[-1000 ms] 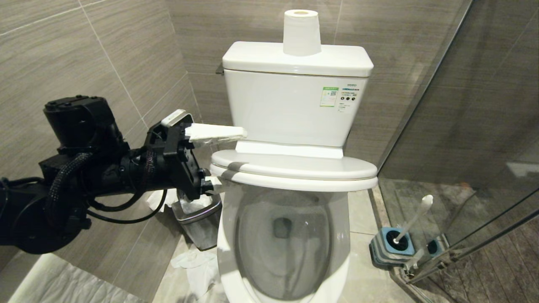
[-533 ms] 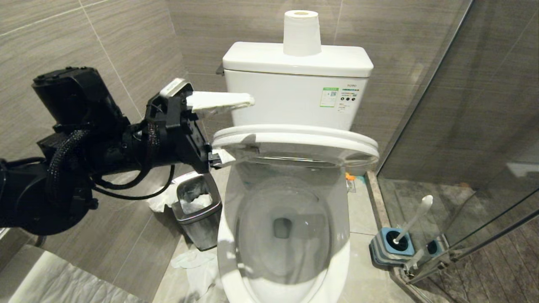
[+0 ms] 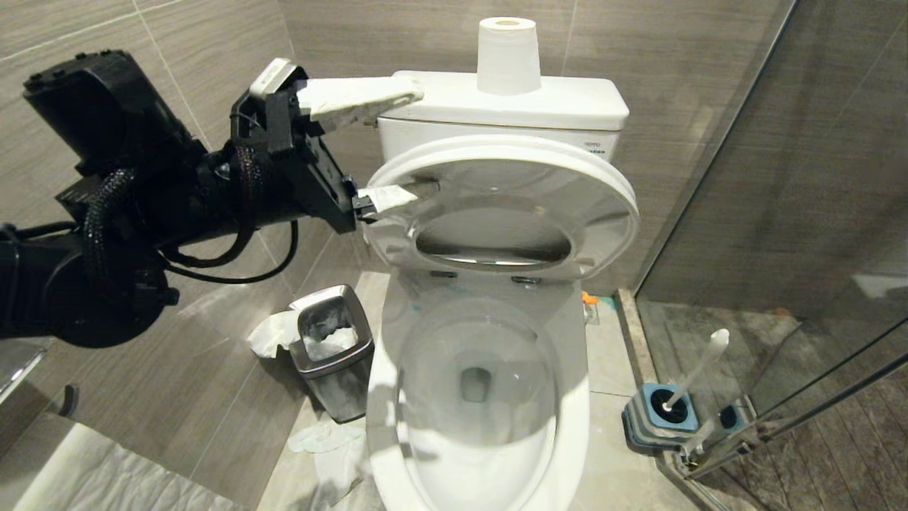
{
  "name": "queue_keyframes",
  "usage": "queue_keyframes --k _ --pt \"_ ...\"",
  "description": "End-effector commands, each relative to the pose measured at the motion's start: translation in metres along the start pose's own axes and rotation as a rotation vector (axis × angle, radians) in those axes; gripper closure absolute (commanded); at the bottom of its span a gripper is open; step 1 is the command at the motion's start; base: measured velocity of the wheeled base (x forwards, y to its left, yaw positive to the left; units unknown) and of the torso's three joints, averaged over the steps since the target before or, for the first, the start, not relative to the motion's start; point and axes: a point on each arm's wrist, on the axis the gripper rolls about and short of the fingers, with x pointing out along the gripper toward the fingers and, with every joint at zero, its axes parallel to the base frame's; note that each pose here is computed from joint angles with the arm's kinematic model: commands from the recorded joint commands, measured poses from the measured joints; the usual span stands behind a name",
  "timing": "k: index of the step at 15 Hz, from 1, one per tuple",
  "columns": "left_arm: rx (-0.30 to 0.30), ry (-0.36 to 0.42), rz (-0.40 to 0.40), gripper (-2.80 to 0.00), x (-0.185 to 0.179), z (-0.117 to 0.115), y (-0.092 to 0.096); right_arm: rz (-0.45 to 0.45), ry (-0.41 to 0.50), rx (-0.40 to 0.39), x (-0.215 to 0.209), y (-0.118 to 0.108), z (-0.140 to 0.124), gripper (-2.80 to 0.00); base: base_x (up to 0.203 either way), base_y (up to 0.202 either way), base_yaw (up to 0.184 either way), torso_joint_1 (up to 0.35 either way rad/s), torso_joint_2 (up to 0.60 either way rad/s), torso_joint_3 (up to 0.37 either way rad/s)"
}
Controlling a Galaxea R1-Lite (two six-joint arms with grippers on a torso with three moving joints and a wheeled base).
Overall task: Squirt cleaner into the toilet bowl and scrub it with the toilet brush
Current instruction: Use the left hand to lift the toilet lid slightly
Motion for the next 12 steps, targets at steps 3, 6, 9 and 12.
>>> queue_keyframes --k 3,6,9,12 --pt "0.094 0.007 -0.022 -2.80 0.023 0.021 0.038 0.000 0.003 0.000 0.000 0.000 0.000 0.00 0.000 0.000 0.000 0.000 0.00 0.000" --pt "0.170 0.000 -0.038 -2.80 0.037 0.036 0.061 0.000 -0.001 0.000 0.000 0.000 0.000 0.00 0.000 0.000 0.000 0.000 0.00 0.000" --pt "0.256 -0.022 -0.051 -2.80 0.045 0.053 0.078 0.000 0.001 0.000 0.000 0.000 0.000 0.00 0.000 0.000 0.000 0.000 0.00 0.000" --pt "0.323 -0.044 -0.063 -2.80 0.049 0.068 0.087 0.000 -0.001 0.000 0.000 0.000 0.000 0.00 0.000 0.000 0.000 0.000 0.00 0.000"
